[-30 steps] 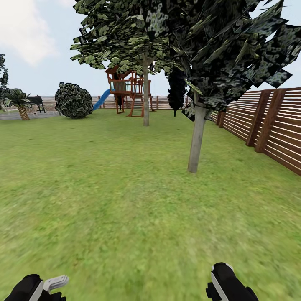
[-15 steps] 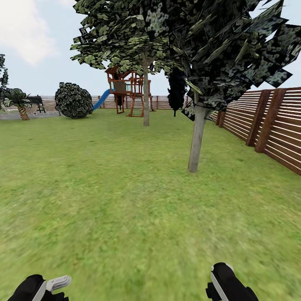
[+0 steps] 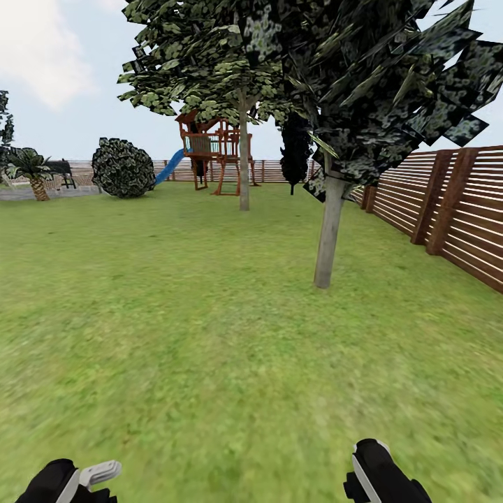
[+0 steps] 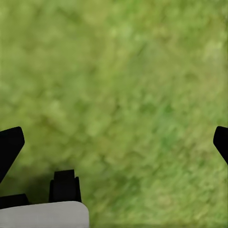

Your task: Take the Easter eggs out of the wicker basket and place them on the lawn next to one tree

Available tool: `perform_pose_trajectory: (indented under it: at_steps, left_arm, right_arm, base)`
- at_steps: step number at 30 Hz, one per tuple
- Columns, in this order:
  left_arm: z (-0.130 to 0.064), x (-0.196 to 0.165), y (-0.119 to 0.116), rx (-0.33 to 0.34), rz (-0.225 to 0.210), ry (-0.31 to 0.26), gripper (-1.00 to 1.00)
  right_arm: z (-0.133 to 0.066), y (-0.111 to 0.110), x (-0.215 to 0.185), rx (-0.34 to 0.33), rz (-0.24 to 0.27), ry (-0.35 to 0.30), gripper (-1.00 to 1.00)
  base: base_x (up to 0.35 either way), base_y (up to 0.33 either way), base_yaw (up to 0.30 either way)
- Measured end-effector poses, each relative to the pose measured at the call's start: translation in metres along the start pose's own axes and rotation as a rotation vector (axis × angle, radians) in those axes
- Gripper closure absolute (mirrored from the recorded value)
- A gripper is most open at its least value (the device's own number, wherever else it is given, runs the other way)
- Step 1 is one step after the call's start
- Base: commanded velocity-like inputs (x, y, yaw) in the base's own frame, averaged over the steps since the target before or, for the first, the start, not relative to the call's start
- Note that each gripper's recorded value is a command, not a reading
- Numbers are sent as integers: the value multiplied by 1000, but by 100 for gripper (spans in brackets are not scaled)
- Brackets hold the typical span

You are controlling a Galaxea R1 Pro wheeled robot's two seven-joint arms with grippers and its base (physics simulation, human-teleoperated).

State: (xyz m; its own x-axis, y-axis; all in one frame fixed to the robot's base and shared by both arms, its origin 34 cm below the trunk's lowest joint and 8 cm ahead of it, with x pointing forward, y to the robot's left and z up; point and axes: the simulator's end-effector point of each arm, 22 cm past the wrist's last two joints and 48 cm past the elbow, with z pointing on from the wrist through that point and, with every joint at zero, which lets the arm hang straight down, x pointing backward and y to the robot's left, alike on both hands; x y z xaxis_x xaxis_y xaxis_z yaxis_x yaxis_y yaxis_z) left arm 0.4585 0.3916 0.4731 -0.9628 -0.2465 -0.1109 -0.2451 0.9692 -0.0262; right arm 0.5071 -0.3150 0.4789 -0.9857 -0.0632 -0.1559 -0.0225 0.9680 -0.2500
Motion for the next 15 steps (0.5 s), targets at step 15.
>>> perform_pose_trajectory:
  at_steps: [15]
  left_arm:
    - [16, 4, 1, -5, 1, 0, -100]
  right_arm:
    - [15, 4, 5, 0, 0, 0, -100]
  base:
    - [0, 0, 0]
